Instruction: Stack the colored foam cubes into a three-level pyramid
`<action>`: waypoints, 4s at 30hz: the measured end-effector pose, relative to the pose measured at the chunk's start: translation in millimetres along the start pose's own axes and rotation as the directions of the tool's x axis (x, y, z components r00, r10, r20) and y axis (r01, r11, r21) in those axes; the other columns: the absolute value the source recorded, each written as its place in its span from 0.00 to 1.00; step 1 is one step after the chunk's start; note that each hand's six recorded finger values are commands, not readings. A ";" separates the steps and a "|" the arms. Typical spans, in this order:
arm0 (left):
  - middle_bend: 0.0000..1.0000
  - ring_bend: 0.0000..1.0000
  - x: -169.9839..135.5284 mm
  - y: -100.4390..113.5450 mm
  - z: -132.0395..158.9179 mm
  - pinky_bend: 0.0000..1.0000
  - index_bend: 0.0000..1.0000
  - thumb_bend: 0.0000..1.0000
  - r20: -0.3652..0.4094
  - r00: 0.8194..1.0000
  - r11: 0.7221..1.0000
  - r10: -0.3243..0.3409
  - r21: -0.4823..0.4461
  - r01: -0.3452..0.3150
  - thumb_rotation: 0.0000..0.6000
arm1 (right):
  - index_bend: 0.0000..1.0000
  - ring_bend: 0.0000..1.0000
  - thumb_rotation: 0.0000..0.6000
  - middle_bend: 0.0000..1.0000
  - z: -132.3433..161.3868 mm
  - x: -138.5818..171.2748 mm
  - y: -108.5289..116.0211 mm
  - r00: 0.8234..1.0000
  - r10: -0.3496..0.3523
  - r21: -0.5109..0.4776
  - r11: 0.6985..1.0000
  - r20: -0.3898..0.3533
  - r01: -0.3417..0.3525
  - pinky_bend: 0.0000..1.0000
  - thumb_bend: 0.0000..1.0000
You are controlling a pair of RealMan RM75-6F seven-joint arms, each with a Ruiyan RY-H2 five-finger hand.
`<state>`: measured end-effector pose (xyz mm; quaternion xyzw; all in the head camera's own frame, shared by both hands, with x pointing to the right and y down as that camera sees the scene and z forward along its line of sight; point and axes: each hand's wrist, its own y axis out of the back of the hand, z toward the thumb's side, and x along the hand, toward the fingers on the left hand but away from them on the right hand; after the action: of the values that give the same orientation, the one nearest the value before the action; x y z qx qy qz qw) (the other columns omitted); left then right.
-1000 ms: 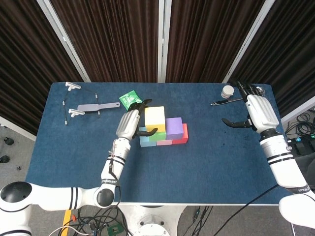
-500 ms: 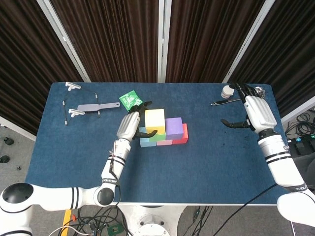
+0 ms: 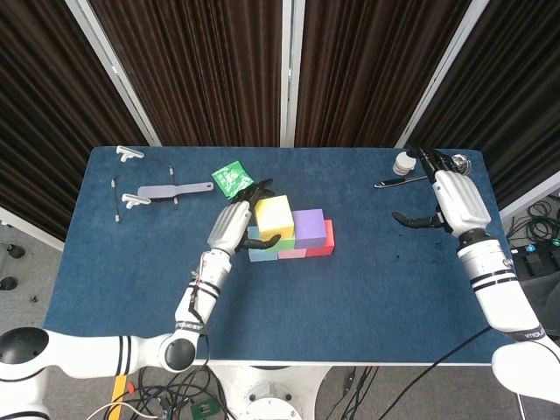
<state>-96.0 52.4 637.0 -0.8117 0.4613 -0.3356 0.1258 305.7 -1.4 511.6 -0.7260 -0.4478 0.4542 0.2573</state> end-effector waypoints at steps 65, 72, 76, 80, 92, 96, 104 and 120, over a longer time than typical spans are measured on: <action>0.03 0.00 -165.5 154.3 -219.5 0.00 0.04 0.15 -0.216 0.912 0.935 0.349 0.152 -0.322 1.00 | 0.00 0.04 1.00 0.51 172.1 -100.7 -149.0 0.917 0.324 0.352 0.907 -0.231 -0.232 0.00 0.13; 0.03 0.00 -165.8 152.0 -215.9 0.00 0.04 0.15 -0.209 0.916 0.938 0.342 0.139 -0.319 1.00 | 0.00 0.05 1.00 0.53 173.1 -94.6 -135.9 0.921 0.299 0.324 0.922 -0.251 -0.211 0.00 0.14; 0.03 0.00 -166.3 150.3 -219.0 0.00 0.04 0.15 -0.221 0.913 0.938 0.342 0.136 -0.318 1.00 | 0.00 0.05 1.00 0.53 167.1 -90.0 -129.5 0.924 0.296 0.332 0.920 -0.244 -0.207 0.00 0.14; 0.03 0.00 -164.4 147.7 -220.1 0.00 0.04 0.15 -0.225 0.915 0.941 0.334 0.135 -0.310 1.00 | 0.00 0.05 1.00 0.52 156.7 -87.0 -128.9 0.928 0.306 0.345 0.912 -0.213 -0.222 0.00 0.15; 0.03 0.00 -162.0 143.7 -218.7 0.00 0.04 0.15 -0.220 0.920 0.943 0.326 0.139 -0.301 1.00 | 0.00 0.05 1.00 0.52 144.5 -82.4 -128.5 0.936 0.314 0.364 0.900 -0.158 -0.240 0.00 0.15; 0.03 0.00 -162.0 142.9 -219.0 0.00 0.04 0.15 -0.211 0.922 0.942 0.325 0.153 -0.297 1.00 | 0.00 0.05 1.00 0.52 142.3 -82.9 -130.1 0.938 0.311 0.361 0.901 -0.153 -0.240 0.00 0.15; 0.03 0.00 -161.7 140.7 -221.6 0.00 0.04 0.15 -0.222 0.926 0.949 0.307 0.142 -0.281 1.00 | 0.00 0.05 1.00 0.52 139.7 -84.5 -133.4 0.941 0.306 0.361 0.902 -0.142 -0.239 0.00 0.16; 0.03 0.00 -162.2 141.3 -222.8 0.00 0.04 0.15 -0.225 0.924 0.949 0.308 0.141 -0.282 1.00 | 0.00 0.05 1.00 0.52 141.1 -86.3 -136.4 0.939 0.315 0.347 0.904 -0.141 -0.251 0.00 0.16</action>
<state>-393.7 134.4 660.5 -0.6777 0.5716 -0.4341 0.1601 107.3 -18.8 590.8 -0.7718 -0.2296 0.4814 0.3461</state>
